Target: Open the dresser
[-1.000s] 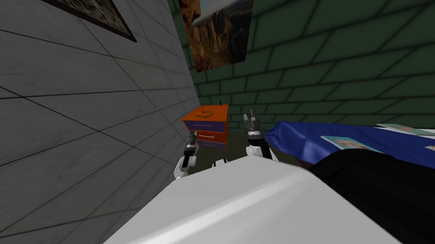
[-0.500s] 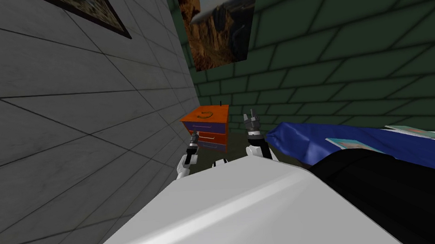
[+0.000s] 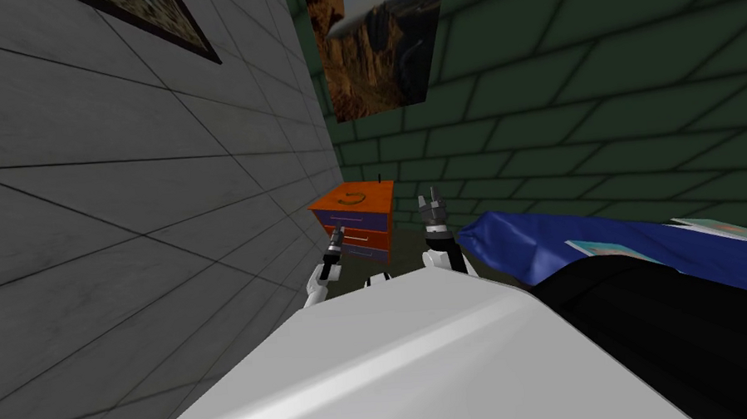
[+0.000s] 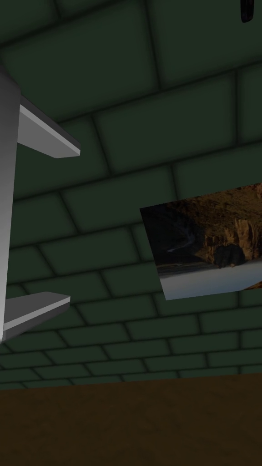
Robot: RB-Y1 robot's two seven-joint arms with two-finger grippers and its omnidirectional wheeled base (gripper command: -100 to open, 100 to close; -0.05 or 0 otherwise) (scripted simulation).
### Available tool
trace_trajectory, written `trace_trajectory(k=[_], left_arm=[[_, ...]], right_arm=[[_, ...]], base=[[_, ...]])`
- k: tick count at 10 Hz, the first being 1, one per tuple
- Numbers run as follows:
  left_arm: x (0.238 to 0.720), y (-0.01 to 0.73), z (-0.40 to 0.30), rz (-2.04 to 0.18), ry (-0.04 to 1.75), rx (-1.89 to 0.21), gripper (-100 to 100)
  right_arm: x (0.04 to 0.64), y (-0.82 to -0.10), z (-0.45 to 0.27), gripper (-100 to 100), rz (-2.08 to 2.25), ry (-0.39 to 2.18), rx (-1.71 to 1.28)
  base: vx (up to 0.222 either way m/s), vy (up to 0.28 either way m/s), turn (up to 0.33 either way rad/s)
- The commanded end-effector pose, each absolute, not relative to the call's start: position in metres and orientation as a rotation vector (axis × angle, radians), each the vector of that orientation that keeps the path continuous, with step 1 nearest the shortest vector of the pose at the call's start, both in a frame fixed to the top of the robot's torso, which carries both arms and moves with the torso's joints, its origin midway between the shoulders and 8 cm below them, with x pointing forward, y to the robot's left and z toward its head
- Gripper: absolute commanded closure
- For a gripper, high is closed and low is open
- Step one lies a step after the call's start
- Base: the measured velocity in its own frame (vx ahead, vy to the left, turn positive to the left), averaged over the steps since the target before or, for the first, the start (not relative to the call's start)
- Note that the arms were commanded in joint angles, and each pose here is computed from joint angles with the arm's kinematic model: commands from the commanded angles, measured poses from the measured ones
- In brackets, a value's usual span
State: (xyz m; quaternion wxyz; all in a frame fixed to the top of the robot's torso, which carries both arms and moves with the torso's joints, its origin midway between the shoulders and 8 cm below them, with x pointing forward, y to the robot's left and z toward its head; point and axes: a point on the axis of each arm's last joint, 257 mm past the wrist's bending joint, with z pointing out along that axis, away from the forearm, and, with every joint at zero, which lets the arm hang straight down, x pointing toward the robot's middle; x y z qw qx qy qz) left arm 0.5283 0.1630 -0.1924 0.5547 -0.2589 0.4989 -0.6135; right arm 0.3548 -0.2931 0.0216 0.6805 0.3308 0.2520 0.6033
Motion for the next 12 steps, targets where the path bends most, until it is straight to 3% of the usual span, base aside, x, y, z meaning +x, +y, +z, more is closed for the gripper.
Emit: trace_trajectory(k=[1, 12], left_arm=[[0.536, 0.153, -0.205, -1.454, 1.22, -0.6, -100], [0.55, 0.145, -0.264, -1.421, 1.403, -0.577, -100]], right_arm=[[0.355, -0.293, 0.022, 0, 1.354, 0.566, 0.743], [0.355, -0.293, 0.022, 0, 1.354, 0.566, 0.743]], base=[[0.064, -0.026, 0.025], [0.045, -0.038, 0.017]])
